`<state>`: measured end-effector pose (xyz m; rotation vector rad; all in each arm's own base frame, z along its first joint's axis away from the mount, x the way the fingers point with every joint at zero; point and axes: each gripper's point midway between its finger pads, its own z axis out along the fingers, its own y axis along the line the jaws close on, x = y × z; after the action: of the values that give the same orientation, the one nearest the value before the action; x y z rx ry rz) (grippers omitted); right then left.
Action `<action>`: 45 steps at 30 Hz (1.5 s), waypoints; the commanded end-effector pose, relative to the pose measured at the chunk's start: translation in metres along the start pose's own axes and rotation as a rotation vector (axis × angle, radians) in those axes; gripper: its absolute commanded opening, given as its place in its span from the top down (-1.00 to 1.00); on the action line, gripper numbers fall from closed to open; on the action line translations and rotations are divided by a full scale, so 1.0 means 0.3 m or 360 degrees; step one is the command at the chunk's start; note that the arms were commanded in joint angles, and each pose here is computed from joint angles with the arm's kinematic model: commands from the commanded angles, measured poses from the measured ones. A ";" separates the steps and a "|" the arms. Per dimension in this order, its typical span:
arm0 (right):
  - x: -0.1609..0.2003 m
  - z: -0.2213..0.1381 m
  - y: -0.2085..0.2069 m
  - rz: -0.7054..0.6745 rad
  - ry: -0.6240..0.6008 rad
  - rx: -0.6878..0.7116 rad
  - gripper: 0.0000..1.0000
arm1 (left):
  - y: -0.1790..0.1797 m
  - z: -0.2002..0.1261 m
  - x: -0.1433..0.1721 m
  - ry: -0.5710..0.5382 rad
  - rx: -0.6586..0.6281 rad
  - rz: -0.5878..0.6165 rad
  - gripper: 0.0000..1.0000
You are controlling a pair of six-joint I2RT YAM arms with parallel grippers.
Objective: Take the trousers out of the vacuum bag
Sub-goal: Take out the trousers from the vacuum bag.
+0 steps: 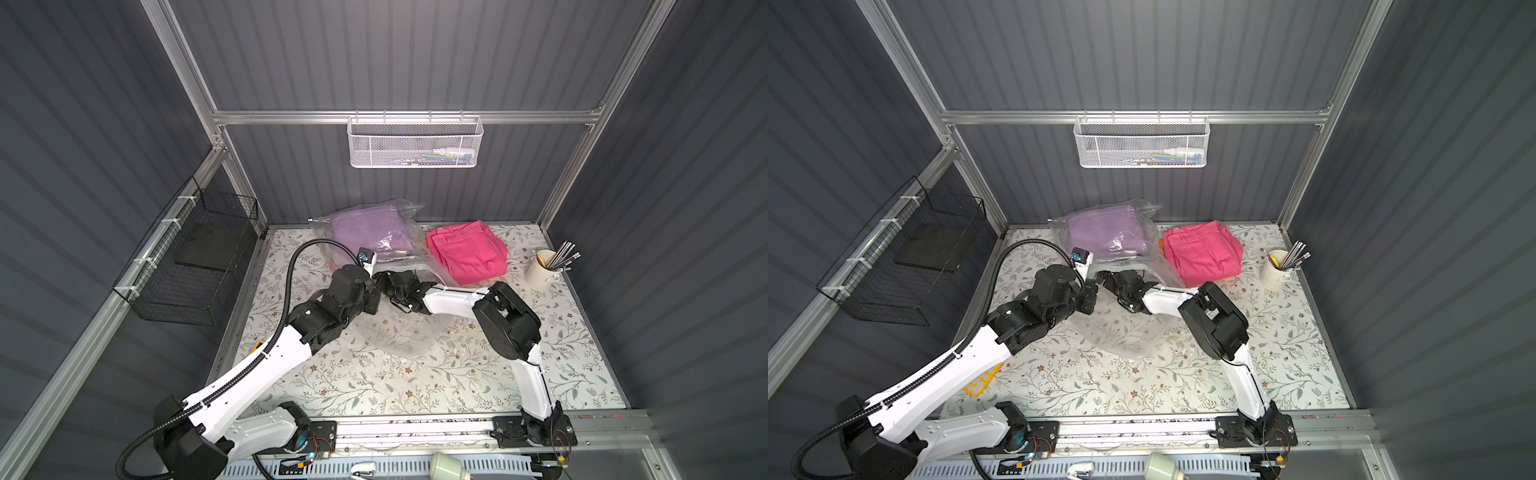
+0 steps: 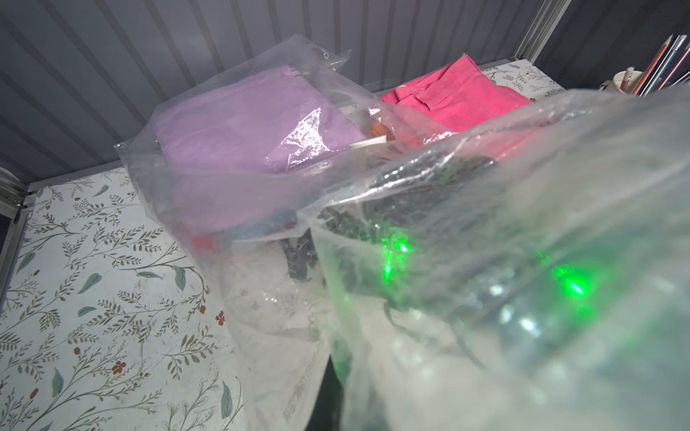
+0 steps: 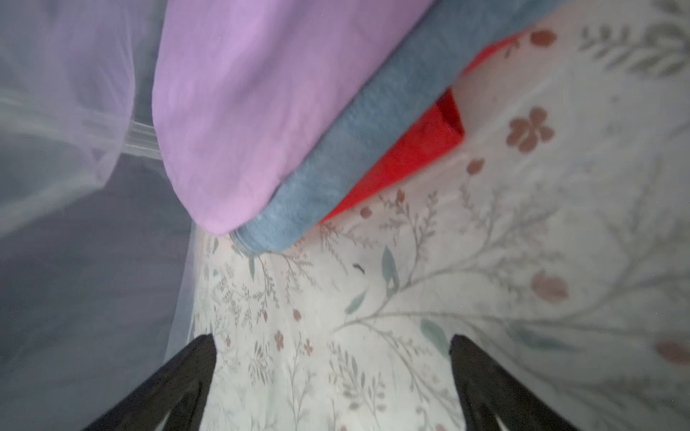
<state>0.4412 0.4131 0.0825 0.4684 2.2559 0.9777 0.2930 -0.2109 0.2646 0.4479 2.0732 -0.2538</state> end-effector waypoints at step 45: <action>-0.146 0.251 -0.125 0.0242 -0.0126 0.0156 -0.68 | 0.064 -0.053 -0.010 -0.0061 -0.0117 -0.0081 1.00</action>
<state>0.5178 0.4124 0.0589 0.6892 2.1847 0.9737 0.2919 -0.1965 0.2709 0.3795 2.0567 -0.2174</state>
